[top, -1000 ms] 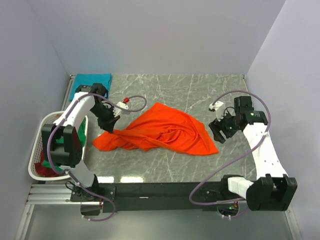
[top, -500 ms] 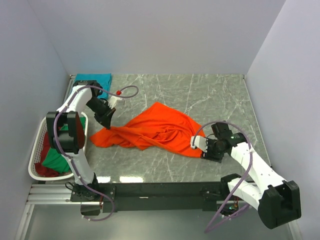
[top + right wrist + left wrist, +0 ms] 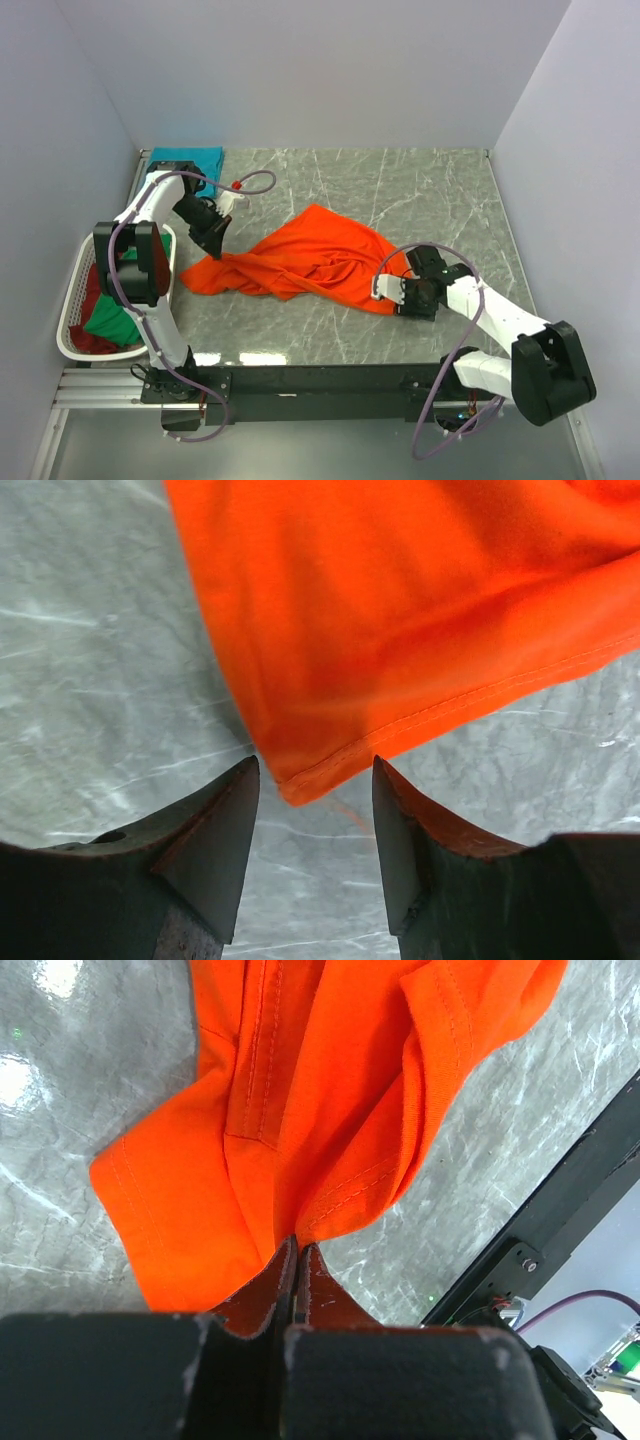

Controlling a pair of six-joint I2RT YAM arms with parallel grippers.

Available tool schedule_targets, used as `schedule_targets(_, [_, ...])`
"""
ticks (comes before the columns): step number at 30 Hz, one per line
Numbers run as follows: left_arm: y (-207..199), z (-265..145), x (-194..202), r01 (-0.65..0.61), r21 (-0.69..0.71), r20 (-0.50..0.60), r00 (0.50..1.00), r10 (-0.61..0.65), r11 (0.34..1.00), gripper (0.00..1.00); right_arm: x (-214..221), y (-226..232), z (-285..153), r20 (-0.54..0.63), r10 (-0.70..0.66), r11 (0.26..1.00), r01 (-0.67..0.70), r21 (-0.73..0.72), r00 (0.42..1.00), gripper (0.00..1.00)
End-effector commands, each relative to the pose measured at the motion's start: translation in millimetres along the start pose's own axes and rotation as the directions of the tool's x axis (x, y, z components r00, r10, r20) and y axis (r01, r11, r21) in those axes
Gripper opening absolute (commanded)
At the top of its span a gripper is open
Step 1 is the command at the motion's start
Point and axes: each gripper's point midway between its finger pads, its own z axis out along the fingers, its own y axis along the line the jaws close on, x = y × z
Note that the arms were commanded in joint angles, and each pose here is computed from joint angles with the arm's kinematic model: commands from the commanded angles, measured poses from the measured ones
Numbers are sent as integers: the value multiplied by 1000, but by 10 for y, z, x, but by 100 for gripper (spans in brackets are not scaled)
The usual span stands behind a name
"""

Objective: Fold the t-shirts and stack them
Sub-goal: Flatten the tshirt out

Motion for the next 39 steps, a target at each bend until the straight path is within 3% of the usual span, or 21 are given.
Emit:
schedule_targets(1, [-1,-73,-132,-7,-9,45,999,7,1000,1,-16,-116,32,-10,-17,999,17,47,1000,56])
schedule_targets(5, [-25,-95,-189,-2,-5,72,997,2,1000,1,70,-118,135,-58,-29,999,31,42,998,46])
schedule_targets(6, [-30,-127,-223,-2,-8,83,997,3,1000,0,99,-147,144,-77,-17,998,21,54,997,31])
schedule_targets(7, [-36,-153,-253,9,-10,92,996,-8,1000,1,70,-222,125,-74,-2,997,8,79,997,6])
schedule_targets(8, [-52,-188,-304,12,-8,111,994,-12,1000,1,38,-301,105,-65,28,994,-21,105,997,0])
schedule_targets(15, [235,-973,-823,75,-169,314,949,-19,983,0,-390,-1324,-757,147,231,907,-268,324,962,0])
schedule_targets(19, [388,-1565,-1205,152,-312,461,887,9,938,0,-583,-2123,-1653,311,270,776,-397,490,911,0])
schedule_targets(23, [454,-2311,-1523,253,-488,611,782,120,836,0,-620,-2721,-2397,436,285,618,-512,597,854,0])
schedule_targets(24, [490,-2559,-1644,295,-525,664,728,168,798,0,-647,-2880,-2774,496,268,539,-555,634,826,0])
schedule_targets(26, [383,-3010,-1672,365,-591,710,659,249,719,0,-689,-3011,-3066,559,254,475,-605,639,790,0])
schedule_targets(27, [354,-3222,-1751,399,-607,738,604,301,688,0,-669,-3090,-3404,590,228,391,-628,673,774,0])
schedule_targets(28, [180,-3489,-1751,422,-628,749,554,363,653,0,-676,-3116,-3545,610,214,356,-643,678,763,0])
schedule_targets(31, [-137,-4100,-1709,515,-658,752,426,503,549,0,-698,-3075,-4146,679,126,225,-688,690,723,0])
schedule_targets(33, [-292,-4345,-1646,560,-659,741,374,557,501,0,-700,-3028,-4507,710,65,145,-711,688,701,0])
schedule_targets(34, [-540,-4602,-1589,583,-663,717,314,623,470,0,-663,-2951,-4693,721,44,96,-721,686,692,0])
schedule_targets(37, [-1025,-4945,-1436,611,-670,654,215,726,422,0,-603,-2722,-5230,740,-55,-32,-742,670,671,0])
schedule_targets(39, [-1187,-4964,-1350,609,-677,632,193,750,414,0,-564,-2589,-5468,732,-115,-99,-741,664,671,0])
